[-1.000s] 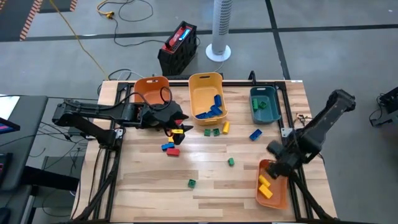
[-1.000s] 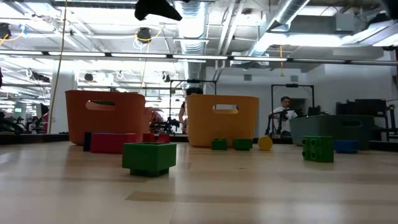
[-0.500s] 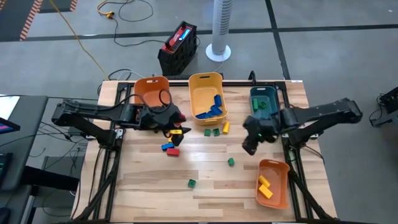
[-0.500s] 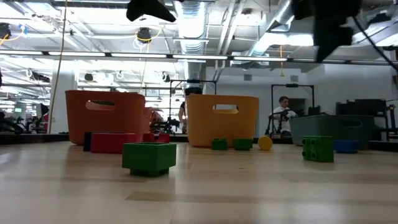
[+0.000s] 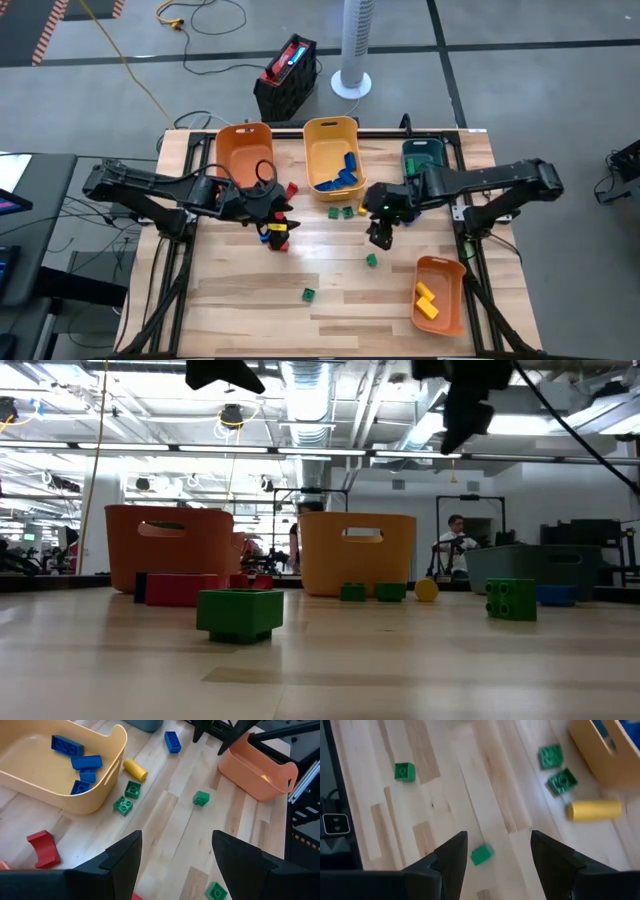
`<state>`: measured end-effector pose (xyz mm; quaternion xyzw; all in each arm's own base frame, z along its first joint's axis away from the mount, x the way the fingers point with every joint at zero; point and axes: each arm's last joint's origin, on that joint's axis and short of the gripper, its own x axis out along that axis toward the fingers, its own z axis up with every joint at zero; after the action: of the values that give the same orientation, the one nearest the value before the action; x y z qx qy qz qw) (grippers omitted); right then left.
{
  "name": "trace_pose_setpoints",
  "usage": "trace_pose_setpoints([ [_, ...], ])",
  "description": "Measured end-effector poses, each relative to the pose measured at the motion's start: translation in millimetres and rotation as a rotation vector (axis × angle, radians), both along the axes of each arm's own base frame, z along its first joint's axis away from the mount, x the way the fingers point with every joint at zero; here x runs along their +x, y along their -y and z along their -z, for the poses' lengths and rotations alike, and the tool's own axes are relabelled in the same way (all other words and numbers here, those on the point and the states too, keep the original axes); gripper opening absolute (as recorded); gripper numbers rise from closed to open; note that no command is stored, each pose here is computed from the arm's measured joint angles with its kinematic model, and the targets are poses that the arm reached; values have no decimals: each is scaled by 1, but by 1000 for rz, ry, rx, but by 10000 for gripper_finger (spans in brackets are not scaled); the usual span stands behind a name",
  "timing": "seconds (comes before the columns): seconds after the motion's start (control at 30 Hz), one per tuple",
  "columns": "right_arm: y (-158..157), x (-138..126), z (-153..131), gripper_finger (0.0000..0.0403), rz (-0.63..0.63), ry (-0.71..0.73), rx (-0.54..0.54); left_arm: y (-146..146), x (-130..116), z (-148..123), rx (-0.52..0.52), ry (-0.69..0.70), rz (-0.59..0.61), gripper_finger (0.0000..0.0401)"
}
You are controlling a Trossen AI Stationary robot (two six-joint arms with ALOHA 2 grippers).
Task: Sort blocks
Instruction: Put the green game piece into the blue bin
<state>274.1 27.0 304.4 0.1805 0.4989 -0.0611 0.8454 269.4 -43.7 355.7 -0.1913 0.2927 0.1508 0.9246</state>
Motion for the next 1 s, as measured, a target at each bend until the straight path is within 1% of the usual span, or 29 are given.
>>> trace_pose_setpoints([
  [0.13, -1, 14, 1, 226, -42, -7, -25, 2, 0, 0, 0, 1, 7, 235],
  [0.27, -2, 19, 9, 226, -44, -54, -29, 6, -1, 0, -5, -3, 16, 235],
  [0.37, -2, 18, 10, 226, -47, -74, -30, 8, -3, 2, -9, -18, 19, 235],
  [1.0, -2, 18, 8, 226, -49, -57, -30, 10, -4, 2, -19, -23, 14, 235],
])
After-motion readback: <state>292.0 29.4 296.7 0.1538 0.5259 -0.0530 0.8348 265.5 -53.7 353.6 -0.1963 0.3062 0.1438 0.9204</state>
